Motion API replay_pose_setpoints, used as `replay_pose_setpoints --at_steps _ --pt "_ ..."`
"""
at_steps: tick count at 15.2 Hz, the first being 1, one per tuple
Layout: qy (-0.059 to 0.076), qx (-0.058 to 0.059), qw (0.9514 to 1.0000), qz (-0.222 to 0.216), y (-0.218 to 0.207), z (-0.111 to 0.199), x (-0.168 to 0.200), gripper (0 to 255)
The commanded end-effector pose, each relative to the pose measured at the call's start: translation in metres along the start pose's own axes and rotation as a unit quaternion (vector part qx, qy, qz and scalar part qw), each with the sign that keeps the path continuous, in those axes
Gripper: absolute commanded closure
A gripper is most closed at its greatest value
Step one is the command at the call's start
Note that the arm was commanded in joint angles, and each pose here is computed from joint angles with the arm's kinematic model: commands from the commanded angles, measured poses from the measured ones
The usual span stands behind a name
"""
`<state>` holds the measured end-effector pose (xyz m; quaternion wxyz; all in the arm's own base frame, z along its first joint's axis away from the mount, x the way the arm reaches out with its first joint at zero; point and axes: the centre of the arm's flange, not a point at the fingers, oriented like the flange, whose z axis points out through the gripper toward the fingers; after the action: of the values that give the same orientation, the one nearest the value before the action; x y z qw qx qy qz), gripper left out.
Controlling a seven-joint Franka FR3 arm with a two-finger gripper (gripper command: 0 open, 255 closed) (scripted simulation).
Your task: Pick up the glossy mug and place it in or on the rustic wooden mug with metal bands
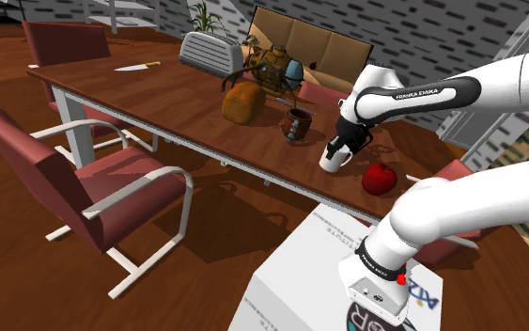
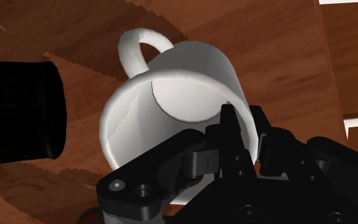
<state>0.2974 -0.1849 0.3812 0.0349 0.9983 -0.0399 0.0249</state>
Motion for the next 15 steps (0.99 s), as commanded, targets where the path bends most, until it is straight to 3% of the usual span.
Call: replay_pose_setpoints --at_steps 1,15 --pt "0.0 0.0 1.0 0.0 0.001 -0.011 0.0 255" --pt "0.0 0.0 1.0 0.0 0.006 -0.084 0.004 255"
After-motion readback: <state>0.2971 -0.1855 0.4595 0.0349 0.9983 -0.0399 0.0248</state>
